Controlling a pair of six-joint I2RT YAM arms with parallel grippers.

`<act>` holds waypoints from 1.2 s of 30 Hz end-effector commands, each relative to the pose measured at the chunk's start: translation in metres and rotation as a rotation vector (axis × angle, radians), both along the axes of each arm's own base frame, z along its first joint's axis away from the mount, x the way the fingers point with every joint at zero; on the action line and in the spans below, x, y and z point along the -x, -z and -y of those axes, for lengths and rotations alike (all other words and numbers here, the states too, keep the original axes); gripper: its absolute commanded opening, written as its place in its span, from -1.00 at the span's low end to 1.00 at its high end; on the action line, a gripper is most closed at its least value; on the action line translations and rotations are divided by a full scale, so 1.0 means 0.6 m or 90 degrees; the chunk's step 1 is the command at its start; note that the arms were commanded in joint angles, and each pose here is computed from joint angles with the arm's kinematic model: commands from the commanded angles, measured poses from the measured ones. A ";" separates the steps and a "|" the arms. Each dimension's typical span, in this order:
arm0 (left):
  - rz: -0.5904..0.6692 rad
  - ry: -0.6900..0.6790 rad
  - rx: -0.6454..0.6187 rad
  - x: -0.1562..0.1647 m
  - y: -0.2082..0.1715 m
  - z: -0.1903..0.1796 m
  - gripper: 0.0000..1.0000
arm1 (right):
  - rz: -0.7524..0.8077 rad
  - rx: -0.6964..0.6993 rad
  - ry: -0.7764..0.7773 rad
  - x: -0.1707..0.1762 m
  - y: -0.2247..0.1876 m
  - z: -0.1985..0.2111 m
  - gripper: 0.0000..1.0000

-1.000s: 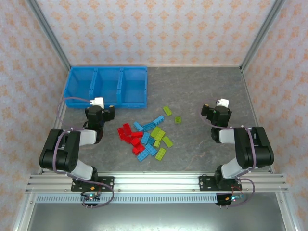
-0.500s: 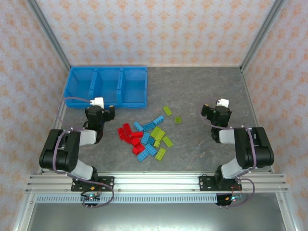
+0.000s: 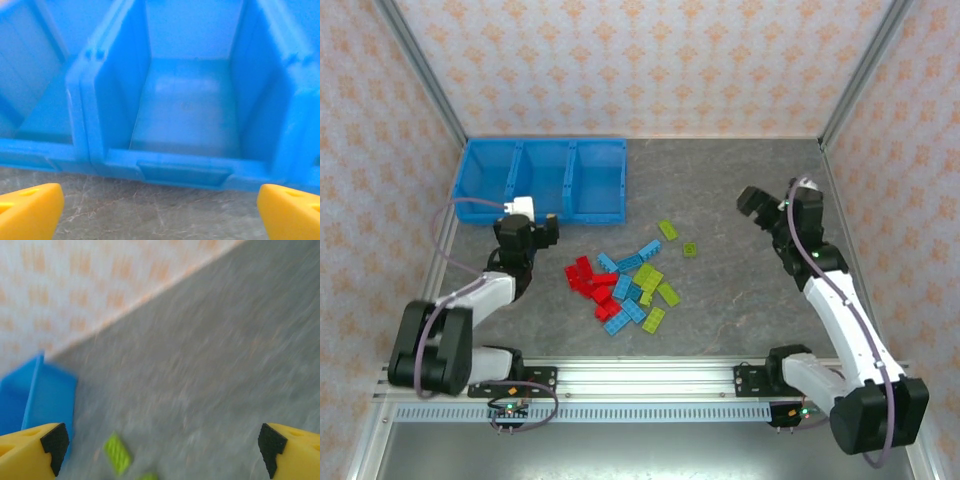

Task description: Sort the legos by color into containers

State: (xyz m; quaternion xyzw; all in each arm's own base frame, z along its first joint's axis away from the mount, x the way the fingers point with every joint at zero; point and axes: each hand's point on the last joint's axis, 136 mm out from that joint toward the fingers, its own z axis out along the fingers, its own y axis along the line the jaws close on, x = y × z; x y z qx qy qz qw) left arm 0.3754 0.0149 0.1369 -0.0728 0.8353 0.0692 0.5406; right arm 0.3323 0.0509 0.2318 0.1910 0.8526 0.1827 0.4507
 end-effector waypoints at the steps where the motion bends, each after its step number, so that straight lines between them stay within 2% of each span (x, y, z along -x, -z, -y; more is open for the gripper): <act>1: -0.031 -0.024 0.035 0.032 -0.065 0.015 1.00 | -0.229 -0.056 -0.155 0.088 0.085 -0.092 0.98; 4: -0.077 -0.020 0.113 0.069 -0.099 0.050 1.00 | -0.280 -0.040 -0.261 0.109 0.088 -0.154 0.99; 6: -0.130 -0.017 0.186 0.098 -0.091 0.076 0.93 | -0.291 -0.017 -0.319 0.116 0.087 -0.192 0.98; 10: -0.273 0.014 0.270 0.144 -0.024 0.119 0.76 | -0.289 -0.013 -0.353 0.108 0.094 -0.230 0.98; 12: -0.350 0.014 0.269 0.168 0.015 0.125 0.63 | -0.291 -0.017 -0.358 0.099 0.102 -0.240 0.98; 14: -0.392 0.006 0.266 0.182 0.045 0.127 0.56 | -0.301 -0.011 -0.356 0.092 0.114 -0.244 0.98; 17: -0.397 -0.034 0.319 0.178 0.072 0.133 0.46 | -0.332 0.003 -0.362 0.090 0.132 -0.249 0.98; 19: -0.393 -0.051 0.357 0.170 0.088 0.143 0.32 | -0.345 0.009 -0.364 0.092 0.138 -0.252 0.98; 24: -0.438 -0.063 0.354 0.160 0.121 0.158 -0.08 | -0.348 0.015 -0.348 0.098 0.145 -0.245 0.99; 36: -0.499 -0.048 0.337 0.161 0.183 0.180 -0.03 | -0.370 0.023 -0.334 0.097 0.168 -0.240 0.98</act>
